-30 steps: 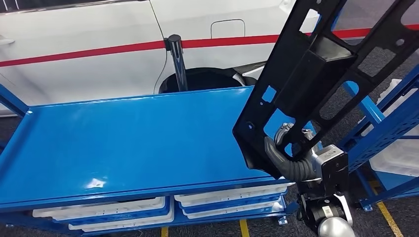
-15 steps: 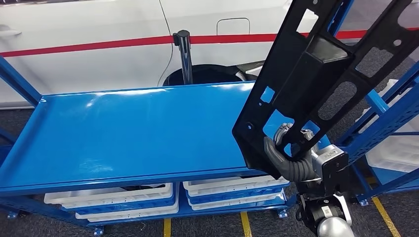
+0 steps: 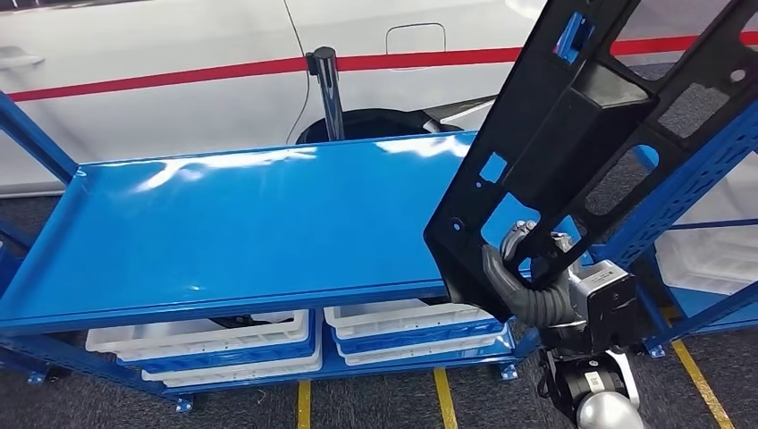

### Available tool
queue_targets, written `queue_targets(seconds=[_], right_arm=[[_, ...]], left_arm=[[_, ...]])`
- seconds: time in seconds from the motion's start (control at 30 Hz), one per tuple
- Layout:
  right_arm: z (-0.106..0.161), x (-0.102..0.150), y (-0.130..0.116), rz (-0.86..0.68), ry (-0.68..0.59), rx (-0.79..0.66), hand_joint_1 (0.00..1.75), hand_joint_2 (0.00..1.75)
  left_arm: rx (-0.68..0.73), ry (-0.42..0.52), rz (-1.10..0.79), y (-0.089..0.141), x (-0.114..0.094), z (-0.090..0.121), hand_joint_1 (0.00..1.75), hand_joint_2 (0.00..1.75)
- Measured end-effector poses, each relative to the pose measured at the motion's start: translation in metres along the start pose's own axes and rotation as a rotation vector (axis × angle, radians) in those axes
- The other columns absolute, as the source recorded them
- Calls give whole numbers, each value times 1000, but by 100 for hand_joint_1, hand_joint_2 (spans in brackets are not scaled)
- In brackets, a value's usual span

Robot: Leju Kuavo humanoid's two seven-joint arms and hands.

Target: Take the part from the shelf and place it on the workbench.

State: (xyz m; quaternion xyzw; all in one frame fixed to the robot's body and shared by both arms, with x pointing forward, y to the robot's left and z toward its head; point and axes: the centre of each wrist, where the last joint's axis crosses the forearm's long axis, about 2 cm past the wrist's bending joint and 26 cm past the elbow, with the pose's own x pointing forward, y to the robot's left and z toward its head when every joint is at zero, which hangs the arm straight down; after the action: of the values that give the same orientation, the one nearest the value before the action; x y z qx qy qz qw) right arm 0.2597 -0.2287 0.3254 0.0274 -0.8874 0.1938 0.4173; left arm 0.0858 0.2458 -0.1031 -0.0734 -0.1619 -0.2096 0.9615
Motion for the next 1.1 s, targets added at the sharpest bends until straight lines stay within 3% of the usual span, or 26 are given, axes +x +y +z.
queue_targets(seconds=[0.17, 0.9, 1.1], right_arm=[[4, 1, -2, 4, 3, -15, 175, 175], [30, 15, -21, 48, 41, -57, 175, 175], [35, 20, -24, 52, 34, -64, 175, 175]], left_arm=[[-7, 25, 1, -4, -6, 1, 0, 175], [-10, -3, -6, -7, 7, -1, 0, 175], [-16, 27, -11, -11, -2, 0, 0, 175]])
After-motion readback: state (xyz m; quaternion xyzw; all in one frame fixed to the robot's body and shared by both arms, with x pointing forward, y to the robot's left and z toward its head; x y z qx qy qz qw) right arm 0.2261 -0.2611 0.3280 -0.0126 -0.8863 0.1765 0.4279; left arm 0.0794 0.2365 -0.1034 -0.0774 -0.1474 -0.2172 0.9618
